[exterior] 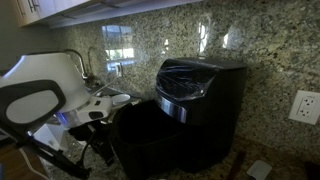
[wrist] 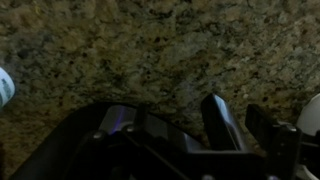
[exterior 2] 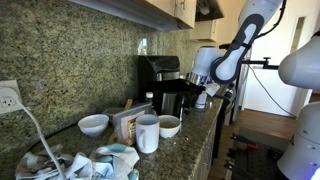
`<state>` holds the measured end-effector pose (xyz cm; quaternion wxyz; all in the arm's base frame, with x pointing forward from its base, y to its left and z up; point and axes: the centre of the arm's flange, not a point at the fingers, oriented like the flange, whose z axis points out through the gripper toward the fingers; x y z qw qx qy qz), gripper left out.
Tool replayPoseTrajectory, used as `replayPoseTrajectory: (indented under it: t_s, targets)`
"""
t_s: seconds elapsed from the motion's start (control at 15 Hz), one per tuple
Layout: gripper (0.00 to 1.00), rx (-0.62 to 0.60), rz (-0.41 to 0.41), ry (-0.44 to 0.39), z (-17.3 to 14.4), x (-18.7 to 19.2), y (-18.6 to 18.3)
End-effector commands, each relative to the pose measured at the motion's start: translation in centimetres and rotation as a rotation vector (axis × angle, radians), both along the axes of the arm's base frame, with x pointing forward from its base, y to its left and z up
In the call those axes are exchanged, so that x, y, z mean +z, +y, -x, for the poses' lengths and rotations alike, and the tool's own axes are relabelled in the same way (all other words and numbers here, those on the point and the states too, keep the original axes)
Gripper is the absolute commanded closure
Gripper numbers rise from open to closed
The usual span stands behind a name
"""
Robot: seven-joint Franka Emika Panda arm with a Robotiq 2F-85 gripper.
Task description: Open the air fryer, then pick the bottle and put it in
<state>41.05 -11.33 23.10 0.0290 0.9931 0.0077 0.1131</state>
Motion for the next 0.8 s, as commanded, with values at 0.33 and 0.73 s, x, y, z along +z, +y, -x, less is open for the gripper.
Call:
replayPoseTrajectory:
  t_s: [0.33, 0.73]
  targets:
    - [0.00, -0.052, 0.120, -0.049, -0.4, 9.6, -2.0]
    - [0.00, -0.067, 0.105, -0.045, -3.1, 5.0, -2.6]
